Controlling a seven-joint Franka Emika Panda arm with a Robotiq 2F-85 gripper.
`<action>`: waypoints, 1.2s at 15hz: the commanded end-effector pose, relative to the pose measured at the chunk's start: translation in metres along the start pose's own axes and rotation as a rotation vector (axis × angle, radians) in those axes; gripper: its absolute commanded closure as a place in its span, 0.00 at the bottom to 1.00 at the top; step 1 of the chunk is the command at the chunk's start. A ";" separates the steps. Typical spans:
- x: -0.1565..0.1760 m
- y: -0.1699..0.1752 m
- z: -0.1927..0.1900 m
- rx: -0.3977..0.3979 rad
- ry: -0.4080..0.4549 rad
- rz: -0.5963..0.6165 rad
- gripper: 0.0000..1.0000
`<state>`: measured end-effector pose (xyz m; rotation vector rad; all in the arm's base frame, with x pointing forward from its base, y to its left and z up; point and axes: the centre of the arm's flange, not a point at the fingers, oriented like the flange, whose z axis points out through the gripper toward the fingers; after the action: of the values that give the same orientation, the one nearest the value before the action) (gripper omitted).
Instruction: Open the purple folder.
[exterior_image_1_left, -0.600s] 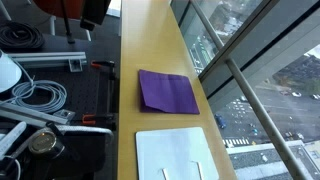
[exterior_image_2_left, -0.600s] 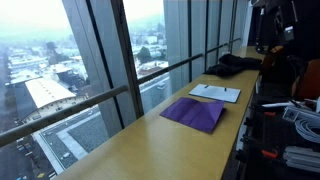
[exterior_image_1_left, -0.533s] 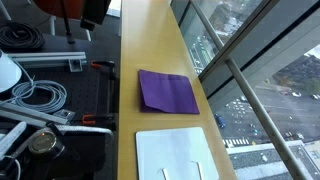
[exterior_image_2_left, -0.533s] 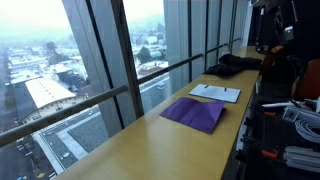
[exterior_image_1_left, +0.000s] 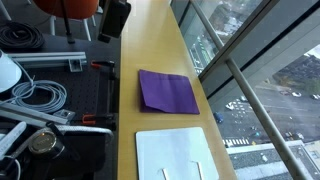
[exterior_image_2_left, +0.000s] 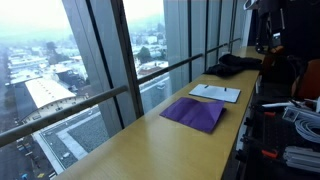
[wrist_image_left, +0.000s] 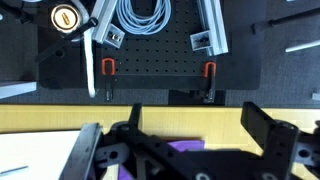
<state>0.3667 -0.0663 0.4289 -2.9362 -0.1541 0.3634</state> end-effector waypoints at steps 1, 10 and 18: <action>0.048 0.021 0.016 0.045 0.059 0.009 0.00; 0.154 0.056 0.090 0.209 0.053 0.094 0.00; 0.203 0.090 0.140 0.183 0.006 0.144 0.00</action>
<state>0.5135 -0.1004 0.2481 -2.7668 0.0772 0.3768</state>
